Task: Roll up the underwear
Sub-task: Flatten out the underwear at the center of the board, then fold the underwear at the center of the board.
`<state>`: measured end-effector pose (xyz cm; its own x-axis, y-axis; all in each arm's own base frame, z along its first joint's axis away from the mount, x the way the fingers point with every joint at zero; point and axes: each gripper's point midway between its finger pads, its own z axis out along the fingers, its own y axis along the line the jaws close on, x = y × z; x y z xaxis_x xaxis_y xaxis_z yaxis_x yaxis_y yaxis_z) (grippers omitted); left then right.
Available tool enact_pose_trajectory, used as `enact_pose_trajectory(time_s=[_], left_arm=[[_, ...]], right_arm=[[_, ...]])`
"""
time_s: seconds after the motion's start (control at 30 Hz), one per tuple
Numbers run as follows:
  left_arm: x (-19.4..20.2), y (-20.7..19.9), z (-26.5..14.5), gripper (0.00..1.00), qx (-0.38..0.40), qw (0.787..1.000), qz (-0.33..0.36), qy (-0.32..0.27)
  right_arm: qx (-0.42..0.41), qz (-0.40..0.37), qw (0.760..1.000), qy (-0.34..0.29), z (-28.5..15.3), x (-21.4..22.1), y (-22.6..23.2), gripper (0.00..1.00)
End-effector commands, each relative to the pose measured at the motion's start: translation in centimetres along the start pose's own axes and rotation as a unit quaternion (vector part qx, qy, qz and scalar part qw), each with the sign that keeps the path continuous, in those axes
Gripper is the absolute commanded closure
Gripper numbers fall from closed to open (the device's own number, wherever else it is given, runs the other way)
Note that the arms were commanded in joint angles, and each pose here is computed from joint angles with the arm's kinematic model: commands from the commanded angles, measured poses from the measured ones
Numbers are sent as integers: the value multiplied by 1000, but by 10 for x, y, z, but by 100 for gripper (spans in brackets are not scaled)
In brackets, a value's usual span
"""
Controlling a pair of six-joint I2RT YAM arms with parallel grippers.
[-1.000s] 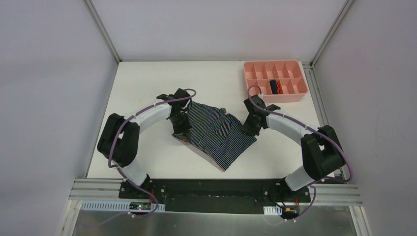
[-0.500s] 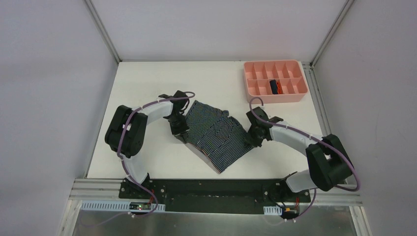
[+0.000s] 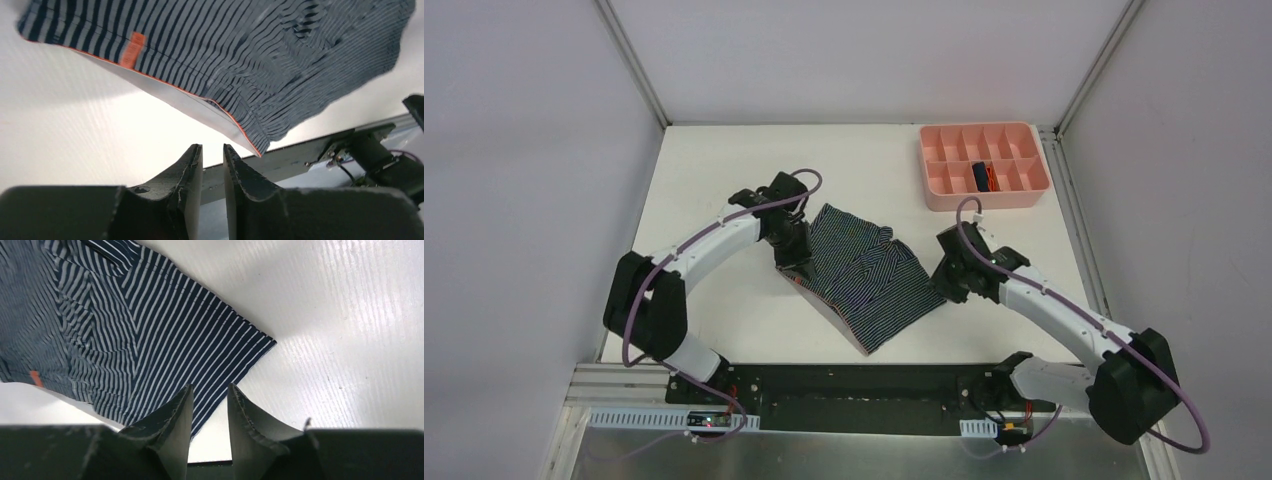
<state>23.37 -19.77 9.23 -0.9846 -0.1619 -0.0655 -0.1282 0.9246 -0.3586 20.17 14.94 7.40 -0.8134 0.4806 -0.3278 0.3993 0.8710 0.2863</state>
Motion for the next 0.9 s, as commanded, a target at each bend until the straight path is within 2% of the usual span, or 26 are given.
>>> enact_pose_trajectory(time_s=[0.0, 0.2, 0.3, 0.37, 0.47, 0.53, 0.63, 0.7, 0.87], left_arm=[[14, -7, -8, 76, -5, 999, 37, -3], [30, -30, 7, 67, -5, 997, 71, 27], [38, -42, 20, 67, -14, 995, 85, 44], [40, -46, 30, 68, -25, 993, 101, 46], [42, -53, 35, 68, -22, 992, 115, 56], [45, -61, 29, 68, -10, 987, 153, 49], [55, -69, 21, 64, -5, 976, 215, 32], [65, -69, 19, 50, -11, 970, 244, 21], [84, -72, 17, 52, -6, 956, 293, 16]], right_arm=[[-7, 49, 999, -22, -9, -8, -5, 66], [-14, 82, 996, 8, -5, 4, -5, 66], [-39, 153, 987, 35, 2, 13, -8, 64], [-50, 197, 979, 32, 7, 13, -13, 64], [-48, 223, 973, 27, 6, 16, -28, 64], [-45, 229, 972, 26, 5, 19, -36, 64], [-54, 245, 967, 45, 9, 32, -42, 58], [-69, 253, 964, 52, 16, 37, -40, 57], [-106, 268, 957, 39, 29, 31, -32, 58]])
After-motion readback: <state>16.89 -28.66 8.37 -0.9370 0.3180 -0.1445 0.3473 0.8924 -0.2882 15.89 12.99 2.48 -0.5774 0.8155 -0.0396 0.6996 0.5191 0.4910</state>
